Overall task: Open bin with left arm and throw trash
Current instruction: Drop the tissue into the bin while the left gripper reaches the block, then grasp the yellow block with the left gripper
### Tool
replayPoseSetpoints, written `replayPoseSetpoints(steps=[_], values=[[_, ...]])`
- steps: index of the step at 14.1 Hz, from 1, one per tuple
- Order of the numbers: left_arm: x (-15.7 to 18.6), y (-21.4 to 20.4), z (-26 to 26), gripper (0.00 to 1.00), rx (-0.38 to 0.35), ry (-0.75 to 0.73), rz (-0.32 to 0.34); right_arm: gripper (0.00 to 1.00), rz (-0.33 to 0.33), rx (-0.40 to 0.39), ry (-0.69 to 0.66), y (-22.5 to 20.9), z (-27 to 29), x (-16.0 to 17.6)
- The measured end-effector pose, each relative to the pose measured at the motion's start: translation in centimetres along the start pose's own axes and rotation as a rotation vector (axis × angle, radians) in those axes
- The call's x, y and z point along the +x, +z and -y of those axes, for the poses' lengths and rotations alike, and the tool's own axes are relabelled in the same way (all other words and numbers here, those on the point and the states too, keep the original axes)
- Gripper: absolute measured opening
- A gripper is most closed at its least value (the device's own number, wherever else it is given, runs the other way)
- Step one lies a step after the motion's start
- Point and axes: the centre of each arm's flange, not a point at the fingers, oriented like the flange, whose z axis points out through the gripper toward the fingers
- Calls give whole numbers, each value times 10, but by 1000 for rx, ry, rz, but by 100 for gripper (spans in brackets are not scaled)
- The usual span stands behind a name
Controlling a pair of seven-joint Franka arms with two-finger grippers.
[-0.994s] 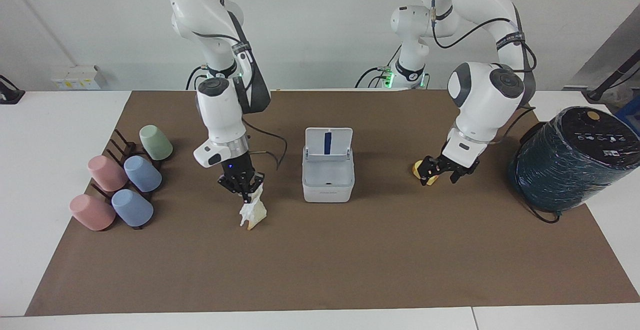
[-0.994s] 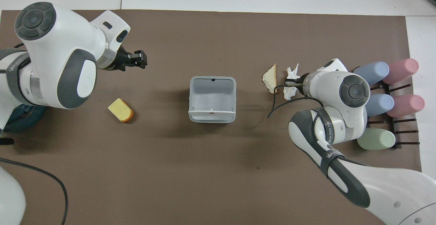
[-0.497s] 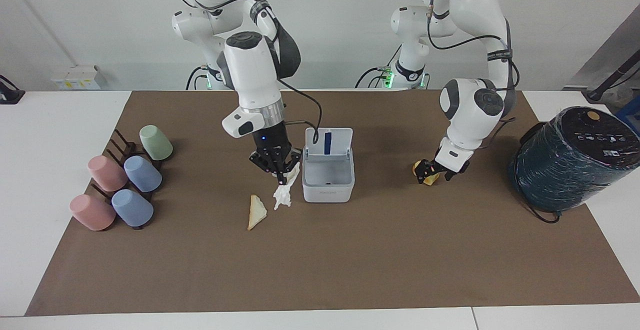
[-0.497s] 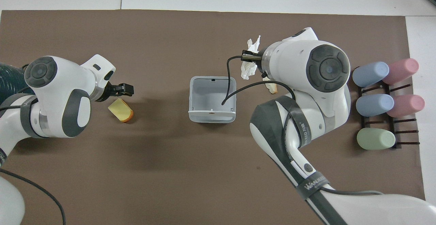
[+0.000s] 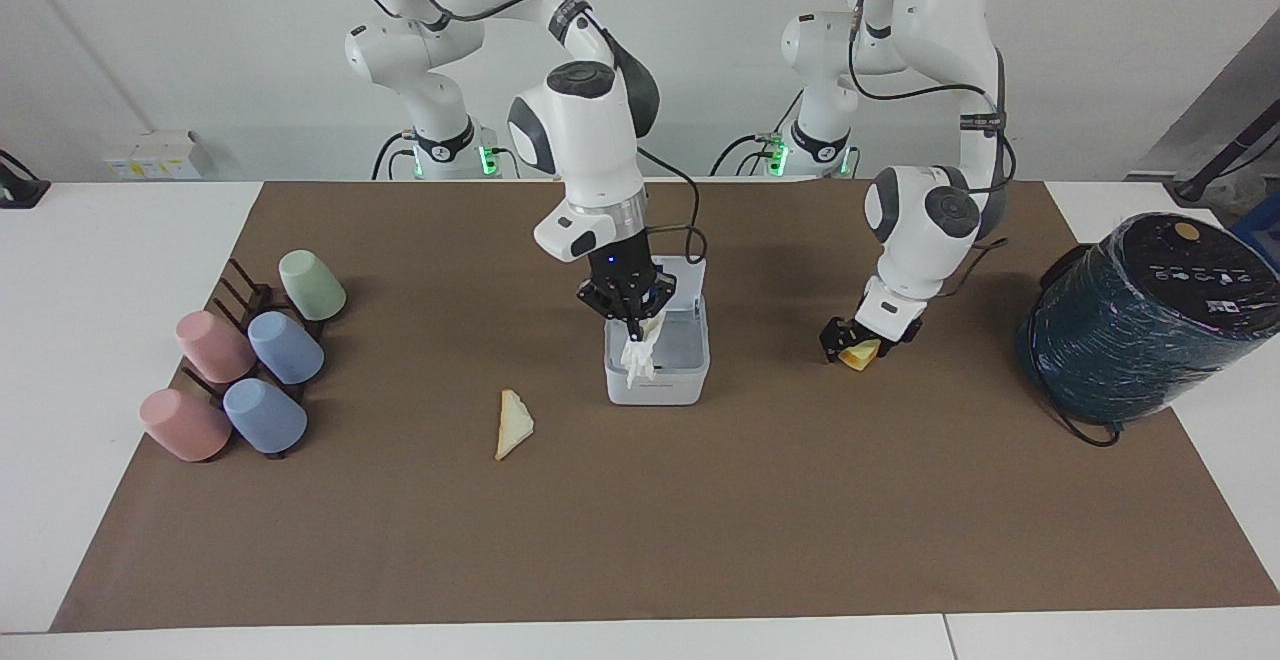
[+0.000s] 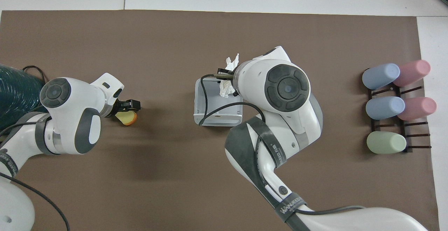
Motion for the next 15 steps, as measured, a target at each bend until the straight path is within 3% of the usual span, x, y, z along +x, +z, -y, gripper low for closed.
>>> replayPoseSetpoints(steps=[2, 6, 9, 10, 15], values=[[4, -8, -4, 59, -1, 5, 6, 7, 20, -13, -3, 5, 0, -5], [35, -61, -17, 15, -11, 17, 4, 54, 27, -15, 1, 5, -1, -5], [49, -99, -38, 14, -17, 45, 7, 86, 12, -13, 19, -1, -9, 6], [48, -108, -54, 12, -19, 54, 11, 90, 2, -15, 36, -4, -18, 17], [9, -133, -186, 10, -43, -6, -1, 89, -43, -44, 71, 6, -109, 81]])
